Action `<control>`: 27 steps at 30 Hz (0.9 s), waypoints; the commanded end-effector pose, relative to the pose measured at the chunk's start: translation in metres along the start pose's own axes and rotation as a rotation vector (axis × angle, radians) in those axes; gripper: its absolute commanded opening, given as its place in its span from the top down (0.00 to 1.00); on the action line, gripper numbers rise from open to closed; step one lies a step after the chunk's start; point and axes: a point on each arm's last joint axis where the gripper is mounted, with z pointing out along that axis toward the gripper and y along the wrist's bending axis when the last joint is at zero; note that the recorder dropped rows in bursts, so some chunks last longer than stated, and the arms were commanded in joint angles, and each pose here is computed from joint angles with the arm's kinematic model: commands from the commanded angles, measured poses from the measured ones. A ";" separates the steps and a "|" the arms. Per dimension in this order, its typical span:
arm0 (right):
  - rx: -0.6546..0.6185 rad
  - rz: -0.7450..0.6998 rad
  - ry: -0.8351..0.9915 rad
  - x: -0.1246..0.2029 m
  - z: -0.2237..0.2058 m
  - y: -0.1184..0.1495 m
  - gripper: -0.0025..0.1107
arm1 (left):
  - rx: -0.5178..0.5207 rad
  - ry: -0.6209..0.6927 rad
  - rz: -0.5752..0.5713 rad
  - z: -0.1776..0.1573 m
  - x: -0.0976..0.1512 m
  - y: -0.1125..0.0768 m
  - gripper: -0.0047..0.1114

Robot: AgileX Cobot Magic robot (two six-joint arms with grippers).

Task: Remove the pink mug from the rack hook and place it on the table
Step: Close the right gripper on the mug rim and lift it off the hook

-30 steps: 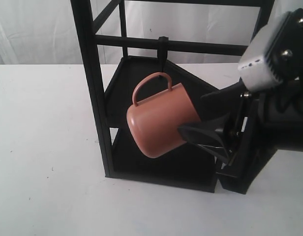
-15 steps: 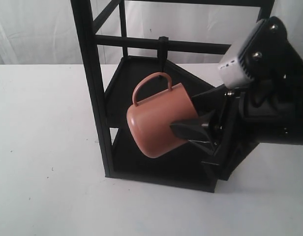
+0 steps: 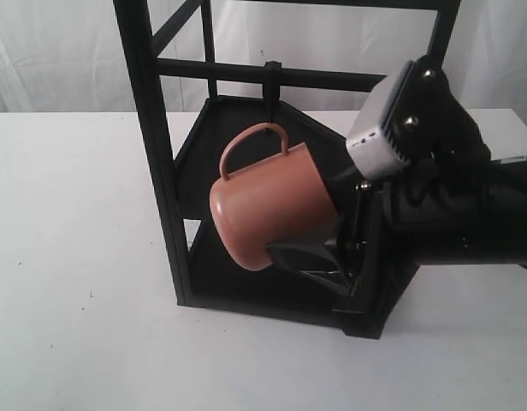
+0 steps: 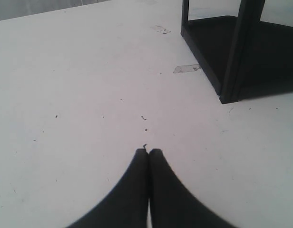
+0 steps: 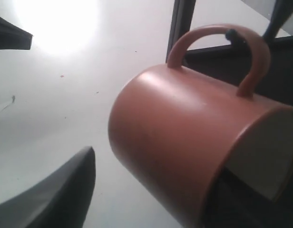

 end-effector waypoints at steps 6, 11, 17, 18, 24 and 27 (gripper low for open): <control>-0.102 -0.020 -0.019 -0.002 0.003 0.013 0.48 | 0.001 0.002 -0.004 0.000 0.001 0.000 0.96; -0.111 0.013 -0.016 0.001 0.017 0.008 0.48 | 0.001 0.002 -0.004 0.000 0.001 0.000 0.96; -0.064 0.048 -0.014 0.005 0.028 -0.001 0.48 | 0.001 0.002 -0.004 0.000 0.001 0.000 0.96; -0.067 0.053 -0.018 0.005 0.029 -0.002 0.48 | 0.001 0.002 -0.004 0.000 0.001 0.000 0.96; -0.067 0.040 -0.031 0.004 0.030 -0.002 0.69 | 0.001 0.002 -0.004 0.000 0.001 0.000 0.96; -0.065 0.040 -0.031 0.004 0.030 -0.002 0.84 | 0.001 0.002 -0.004 0.000 0.001 0.000 0.96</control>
